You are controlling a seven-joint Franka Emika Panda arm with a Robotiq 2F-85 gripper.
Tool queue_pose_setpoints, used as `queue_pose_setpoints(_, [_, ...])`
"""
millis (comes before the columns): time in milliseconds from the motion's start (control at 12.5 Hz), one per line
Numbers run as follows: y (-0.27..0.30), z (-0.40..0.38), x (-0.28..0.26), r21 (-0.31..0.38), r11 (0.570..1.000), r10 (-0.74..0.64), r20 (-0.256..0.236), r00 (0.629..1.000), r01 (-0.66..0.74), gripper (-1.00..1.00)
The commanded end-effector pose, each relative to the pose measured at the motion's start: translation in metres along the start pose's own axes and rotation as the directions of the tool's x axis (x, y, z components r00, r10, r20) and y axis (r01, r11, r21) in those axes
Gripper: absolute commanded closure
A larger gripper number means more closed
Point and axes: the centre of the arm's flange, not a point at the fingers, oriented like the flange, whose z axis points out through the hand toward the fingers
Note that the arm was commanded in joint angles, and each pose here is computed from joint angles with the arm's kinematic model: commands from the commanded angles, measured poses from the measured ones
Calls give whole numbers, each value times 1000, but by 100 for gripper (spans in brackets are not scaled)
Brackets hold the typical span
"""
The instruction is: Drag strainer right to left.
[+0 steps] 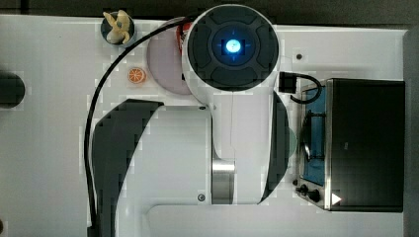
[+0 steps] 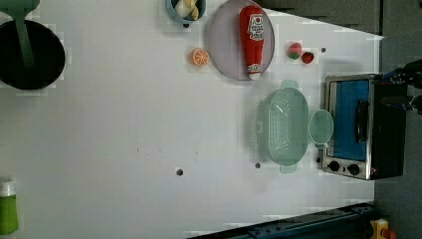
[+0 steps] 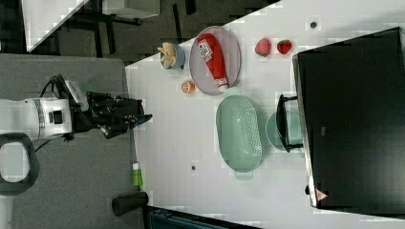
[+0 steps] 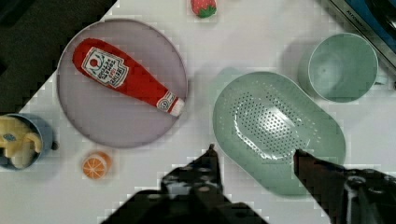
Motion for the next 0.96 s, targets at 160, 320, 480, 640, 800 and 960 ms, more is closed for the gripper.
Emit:
queue_pose_setpoints(160, [99,-96,-49,20,976,215,1,977,-215,-82])
queue_pose_setpoints(320, [99,-81,-49,-7,977,214,18,977,-214,-100])
queue_pose_setpoints(480, [96,-46,-48,-58,972,231,47,972,-229,-100])
queue_pose_setpoints(640, [90,1,-43,-84,958,281,56,958,-276,-100])
queue_pose_setpoints(800, [81,56,-38,-91,932,356,49,933,-351,-100])
queue_pose_setpoints(960, [74,116,-35,-89,905,420,38,907,-416,-100])
